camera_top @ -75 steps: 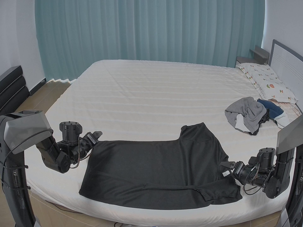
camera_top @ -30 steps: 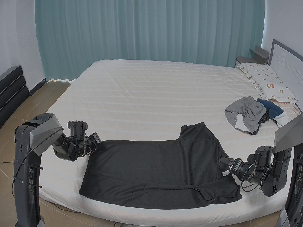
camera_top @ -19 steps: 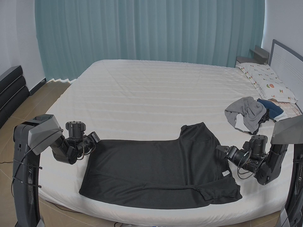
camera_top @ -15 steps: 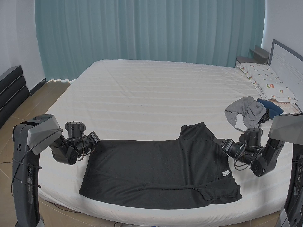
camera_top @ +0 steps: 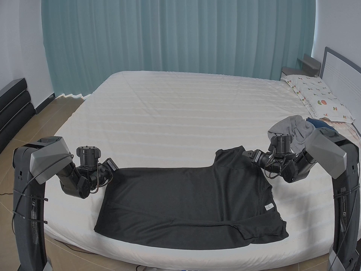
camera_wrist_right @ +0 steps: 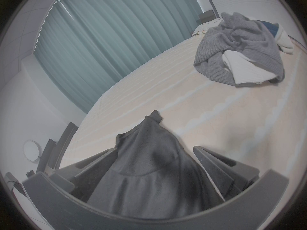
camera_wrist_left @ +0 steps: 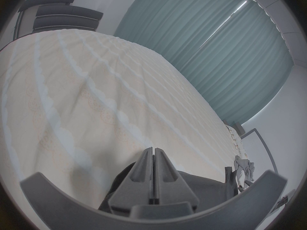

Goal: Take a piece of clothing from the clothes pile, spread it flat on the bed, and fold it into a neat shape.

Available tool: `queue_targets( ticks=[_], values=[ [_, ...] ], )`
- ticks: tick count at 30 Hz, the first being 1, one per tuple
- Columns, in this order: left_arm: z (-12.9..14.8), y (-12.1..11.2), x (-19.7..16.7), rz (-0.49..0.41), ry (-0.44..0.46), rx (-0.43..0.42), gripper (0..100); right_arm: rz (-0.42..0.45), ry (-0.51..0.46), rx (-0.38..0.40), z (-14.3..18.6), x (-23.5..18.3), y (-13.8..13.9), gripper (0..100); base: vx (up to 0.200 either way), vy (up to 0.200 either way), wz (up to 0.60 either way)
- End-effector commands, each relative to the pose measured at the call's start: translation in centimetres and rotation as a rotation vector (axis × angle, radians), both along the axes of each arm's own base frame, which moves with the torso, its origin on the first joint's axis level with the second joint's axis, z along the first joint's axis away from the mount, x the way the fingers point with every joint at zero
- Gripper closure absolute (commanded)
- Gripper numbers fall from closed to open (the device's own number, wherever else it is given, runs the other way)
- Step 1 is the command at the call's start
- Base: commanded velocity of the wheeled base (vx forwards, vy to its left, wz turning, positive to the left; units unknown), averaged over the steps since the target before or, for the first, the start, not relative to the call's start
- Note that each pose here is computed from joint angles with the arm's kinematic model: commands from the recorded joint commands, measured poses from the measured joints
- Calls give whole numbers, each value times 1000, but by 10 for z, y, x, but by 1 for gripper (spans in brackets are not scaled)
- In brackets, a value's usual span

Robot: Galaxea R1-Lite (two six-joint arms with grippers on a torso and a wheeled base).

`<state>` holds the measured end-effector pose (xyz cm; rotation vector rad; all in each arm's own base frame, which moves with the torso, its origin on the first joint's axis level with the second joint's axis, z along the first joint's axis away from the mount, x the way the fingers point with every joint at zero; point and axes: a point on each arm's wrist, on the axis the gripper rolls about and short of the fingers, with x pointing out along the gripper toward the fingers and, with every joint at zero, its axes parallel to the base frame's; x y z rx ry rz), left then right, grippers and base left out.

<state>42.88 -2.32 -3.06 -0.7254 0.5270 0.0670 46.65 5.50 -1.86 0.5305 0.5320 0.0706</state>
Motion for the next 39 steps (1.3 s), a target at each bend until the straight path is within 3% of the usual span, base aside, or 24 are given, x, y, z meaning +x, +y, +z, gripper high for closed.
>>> queue_targets(
  ticks=[1, 5, 6, 13, 22, 27, 35, 39],
  values=[
    [2, 0, -1, 0, -2, -5, 100, -12, 19, -11, -26, 13, -7, 0, 0, 0, 0],
    [1, 1, -1, 2, 0, -5, 100, -13, 7, 0, -22, 15, -10, 0, 0, 0, 0],
    [2, 1, -1, 2, -2, -5, 100, -11, 10, 0, -23, 15, -10, 100, 0, 0, 0],
    [2, 1, 0, 2, 0, -5, 100, -14, 26, 23, -27, 11, -5, 100, 0, 0, 0],
    [7, 4, 1, 6, -2, -8, 100, -40, 10, 68, -4, 4, -18, 100, 0, 0, 0],
    [19, 11, 2, 17, -28, -22, 100, -11, -45, 106, 5, -7, -25, 100, 0, 0, 0],
    [23, 19, 4, 37, -40, -24, 100, -20, -112, 115, 15, -11, -32, 100, 0, 0, 0],
    [27, 19, 4, 36, -45, -53, 100, -39, -125, 158, 14, -17, -32, 100, 0, 0, 0]
  ],
)
